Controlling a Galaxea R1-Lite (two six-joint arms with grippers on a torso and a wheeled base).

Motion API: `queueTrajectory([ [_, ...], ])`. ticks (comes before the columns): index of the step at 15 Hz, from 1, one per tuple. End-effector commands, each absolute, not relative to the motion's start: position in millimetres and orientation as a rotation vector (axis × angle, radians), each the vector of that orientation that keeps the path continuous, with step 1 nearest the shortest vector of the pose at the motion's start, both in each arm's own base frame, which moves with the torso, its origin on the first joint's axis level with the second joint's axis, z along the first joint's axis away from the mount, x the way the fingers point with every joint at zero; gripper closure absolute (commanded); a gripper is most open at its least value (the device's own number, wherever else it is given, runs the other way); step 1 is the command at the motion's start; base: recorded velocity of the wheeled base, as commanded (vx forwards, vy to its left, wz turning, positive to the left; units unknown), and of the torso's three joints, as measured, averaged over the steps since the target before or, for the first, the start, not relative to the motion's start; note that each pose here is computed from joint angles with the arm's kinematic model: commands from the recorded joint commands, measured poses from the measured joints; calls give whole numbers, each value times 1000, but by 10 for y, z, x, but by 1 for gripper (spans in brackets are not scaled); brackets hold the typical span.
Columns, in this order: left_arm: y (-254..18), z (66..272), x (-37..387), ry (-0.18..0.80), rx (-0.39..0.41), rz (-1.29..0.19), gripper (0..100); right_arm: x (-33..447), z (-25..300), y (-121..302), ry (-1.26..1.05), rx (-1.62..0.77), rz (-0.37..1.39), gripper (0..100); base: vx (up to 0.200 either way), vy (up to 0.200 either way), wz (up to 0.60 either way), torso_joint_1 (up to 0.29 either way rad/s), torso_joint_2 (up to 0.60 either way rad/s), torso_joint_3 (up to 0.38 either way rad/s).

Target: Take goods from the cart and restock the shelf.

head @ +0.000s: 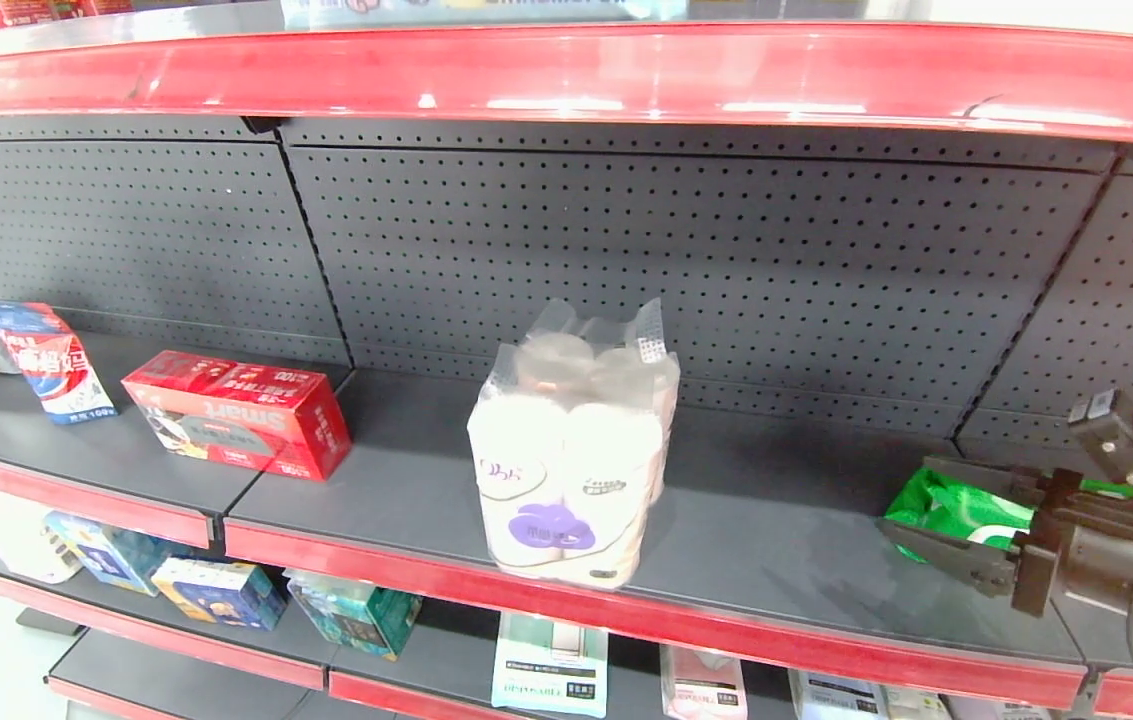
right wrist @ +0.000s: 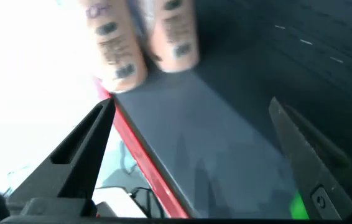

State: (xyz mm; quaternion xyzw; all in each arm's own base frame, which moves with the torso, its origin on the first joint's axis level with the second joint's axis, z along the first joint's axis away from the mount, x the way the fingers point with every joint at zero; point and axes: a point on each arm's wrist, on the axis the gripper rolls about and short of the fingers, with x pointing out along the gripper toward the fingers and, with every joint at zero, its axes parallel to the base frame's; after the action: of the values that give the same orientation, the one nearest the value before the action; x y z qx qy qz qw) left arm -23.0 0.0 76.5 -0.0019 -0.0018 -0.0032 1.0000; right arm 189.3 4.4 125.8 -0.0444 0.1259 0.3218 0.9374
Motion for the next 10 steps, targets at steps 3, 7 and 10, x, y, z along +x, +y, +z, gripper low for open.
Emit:
queueTrajectory([
  [3,0,765,-229,-3,-5,-6,0,891,1364,48,223,-150,302,0,0,0,0,0,0,0],
  [7,0,765,-229,-3,-3,-6,0,293,1162,-28,126,-196,-108,0,0,0,0,0,0,0],
  [10,0,765,-229,-3,-5,-6,0,-106,873,-23,106,-209,-140,0,0,0,0,0,0,0],
])
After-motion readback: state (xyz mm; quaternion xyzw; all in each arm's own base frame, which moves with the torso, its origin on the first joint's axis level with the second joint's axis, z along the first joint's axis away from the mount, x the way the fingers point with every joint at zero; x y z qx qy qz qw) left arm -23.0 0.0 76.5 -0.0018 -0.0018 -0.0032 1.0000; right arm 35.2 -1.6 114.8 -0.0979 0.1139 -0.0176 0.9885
